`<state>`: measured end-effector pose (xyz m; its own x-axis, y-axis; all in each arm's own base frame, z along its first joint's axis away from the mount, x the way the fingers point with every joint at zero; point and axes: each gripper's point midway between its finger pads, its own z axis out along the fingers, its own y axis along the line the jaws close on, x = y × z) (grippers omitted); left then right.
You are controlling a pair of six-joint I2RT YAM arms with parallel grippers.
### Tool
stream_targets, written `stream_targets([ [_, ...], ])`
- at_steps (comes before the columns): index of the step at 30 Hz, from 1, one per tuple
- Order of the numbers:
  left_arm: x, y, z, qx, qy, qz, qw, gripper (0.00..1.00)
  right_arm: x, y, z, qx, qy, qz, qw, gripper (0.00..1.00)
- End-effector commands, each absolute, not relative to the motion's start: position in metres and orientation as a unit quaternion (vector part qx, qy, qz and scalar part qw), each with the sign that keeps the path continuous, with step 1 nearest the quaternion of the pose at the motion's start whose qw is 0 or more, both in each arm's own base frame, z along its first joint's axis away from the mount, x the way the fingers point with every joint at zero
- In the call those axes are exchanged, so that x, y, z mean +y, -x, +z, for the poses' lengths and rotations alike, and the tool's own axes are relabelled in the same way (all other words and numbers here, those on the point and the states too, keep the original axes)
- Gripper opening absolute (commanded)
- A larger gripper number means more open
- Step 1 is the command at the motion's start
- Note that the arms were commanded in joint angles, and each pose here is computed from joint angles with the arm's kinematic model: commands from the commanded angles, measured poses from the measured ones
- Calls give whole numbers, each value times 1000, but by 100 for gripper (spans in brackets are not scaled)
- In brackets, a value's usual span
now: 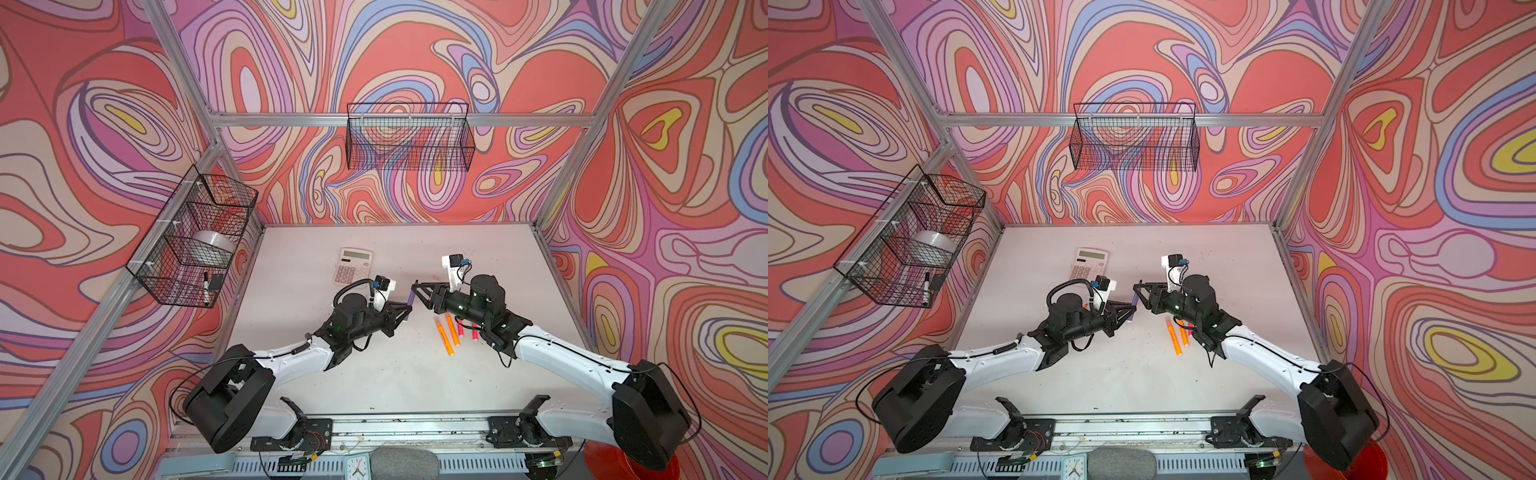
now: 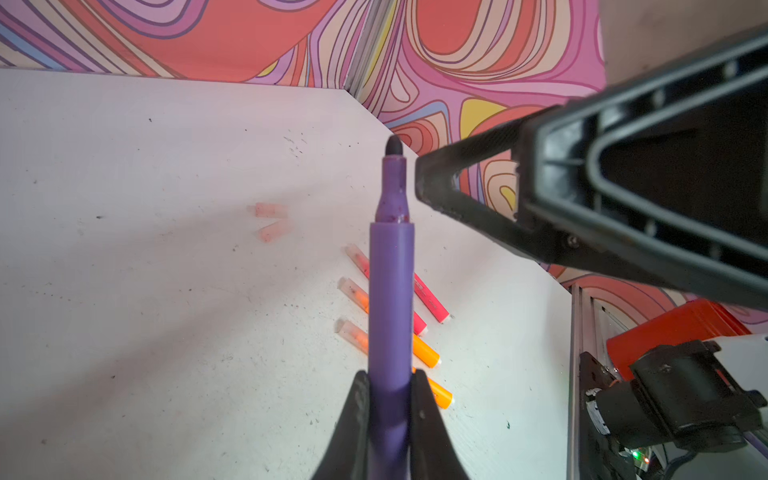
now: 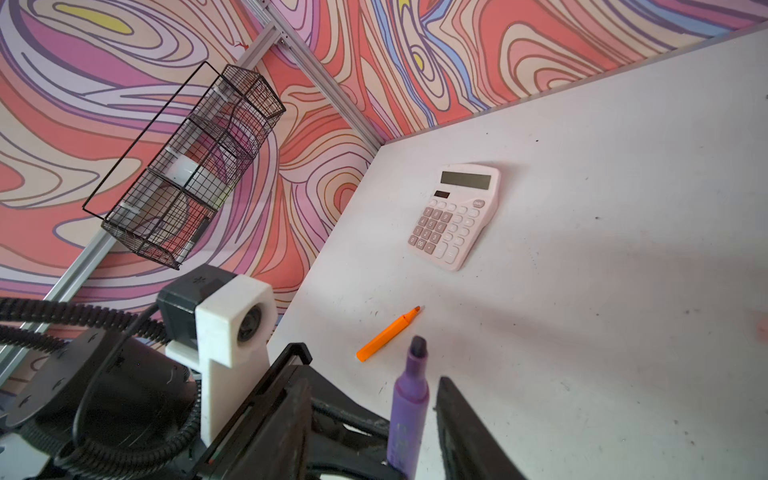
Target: Insert the pens into the pen caps
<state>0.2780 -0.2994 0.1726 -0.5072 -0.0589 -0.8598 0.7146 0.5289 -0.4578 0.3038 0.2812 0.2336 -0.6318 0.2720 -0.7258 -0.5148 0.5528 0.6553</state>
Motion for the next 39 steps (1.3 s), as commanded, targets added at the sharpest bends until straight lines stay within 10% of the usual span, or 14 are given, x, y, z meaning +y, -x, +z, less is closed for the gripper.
stream_targets([
  [1, -307, -274, 190, 725, -232, -461, 457, 0, 293, -300, 231, 770, 93, 477, 412, 48],
  [17, -307, -271, 194, 721, -236, -464, 457, 0, 302, -299, 219, 778, 100, 471, 403, 14],
  [26, -304, -272, 195, 724, -230, -459, 460, 41, 326, -282, 221, 772, 134, 471, 405, 2],
  [39, -303, -269, 202, 714, -234, -464, 470, 34, 325, -284, 208, 793, 123, 432, 411, 0],
])
